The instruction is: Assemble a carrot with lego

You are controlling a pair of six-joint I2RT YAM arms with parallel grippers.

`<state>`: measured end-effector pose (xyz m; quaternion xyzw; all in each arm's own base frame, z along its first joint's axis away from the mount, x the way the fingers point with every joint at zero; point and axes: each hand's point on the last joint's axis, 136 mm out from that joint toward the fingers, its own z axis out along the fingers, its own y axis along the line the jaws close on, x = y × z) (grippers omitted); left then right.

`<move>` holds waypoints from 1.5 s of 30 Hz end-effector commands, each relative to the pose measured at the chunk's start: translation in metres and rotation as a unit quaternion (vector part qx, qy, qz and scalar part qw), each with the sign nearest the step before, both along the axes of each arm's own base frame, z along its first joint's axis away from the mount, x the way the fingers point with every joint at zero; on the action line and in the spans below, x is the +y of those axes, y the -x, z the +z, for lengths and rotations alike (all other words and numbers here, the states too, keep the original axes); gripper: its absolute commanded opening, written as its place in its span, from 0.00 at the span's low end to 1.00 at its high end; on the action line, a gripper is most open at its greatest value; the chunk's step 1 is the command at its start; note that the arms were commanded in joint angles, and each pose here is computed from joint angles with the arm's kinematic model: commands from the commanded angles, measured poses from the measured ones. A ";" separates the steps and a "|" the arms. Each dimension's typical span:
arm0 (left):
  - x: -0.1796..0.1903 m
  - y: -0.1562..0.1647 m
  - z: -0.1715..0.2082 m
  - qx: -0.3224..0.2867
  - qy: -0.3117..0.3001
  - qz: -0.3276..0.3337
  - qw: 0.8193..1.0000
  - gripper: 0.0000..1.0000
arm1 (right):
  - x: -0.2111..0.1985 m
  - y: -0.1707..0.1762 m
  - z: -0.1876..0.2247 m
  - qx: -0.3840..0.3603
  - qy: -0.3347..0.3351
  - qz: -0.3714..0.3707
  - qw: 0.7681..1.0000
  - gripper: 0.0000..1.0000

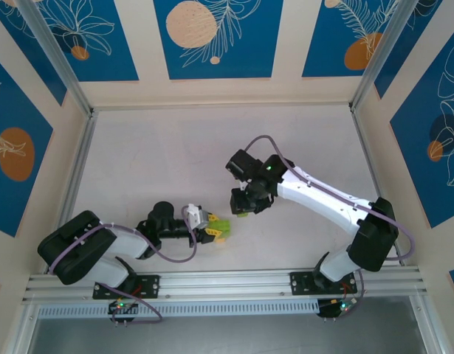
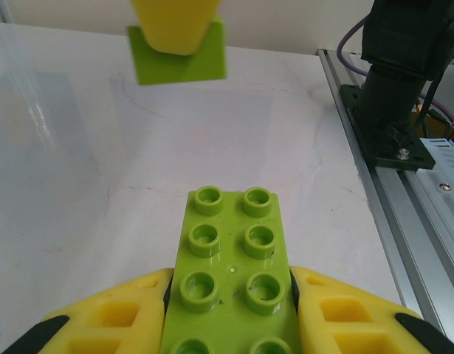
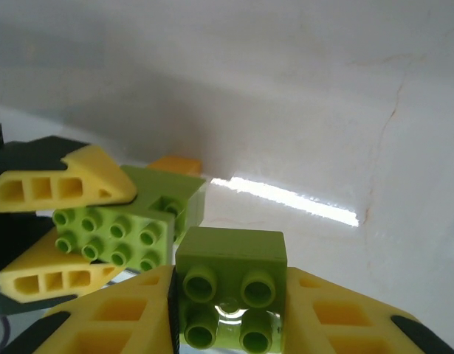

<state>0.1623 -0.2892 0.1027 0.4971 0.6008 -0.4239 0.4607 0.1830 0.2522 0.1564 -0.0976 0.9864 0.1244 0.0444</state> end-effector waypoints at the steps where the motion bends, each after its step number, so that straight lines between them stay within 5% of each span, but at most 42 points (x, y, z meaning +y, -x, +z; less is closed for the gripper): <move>1: 0.001 -0.002 -0.009 0.004 -0.017 0.003 1.000 0.21 | 0.008 0.014 0.004 0.019 0.008 -0.041 0.999 0.34; 45: 0.001 0.000 -0.009 0.001 -0.016 0.002 1.000 0.21 | 0.034 0.026 -0.035 0.031 0.027 -0.049 0.998 0.34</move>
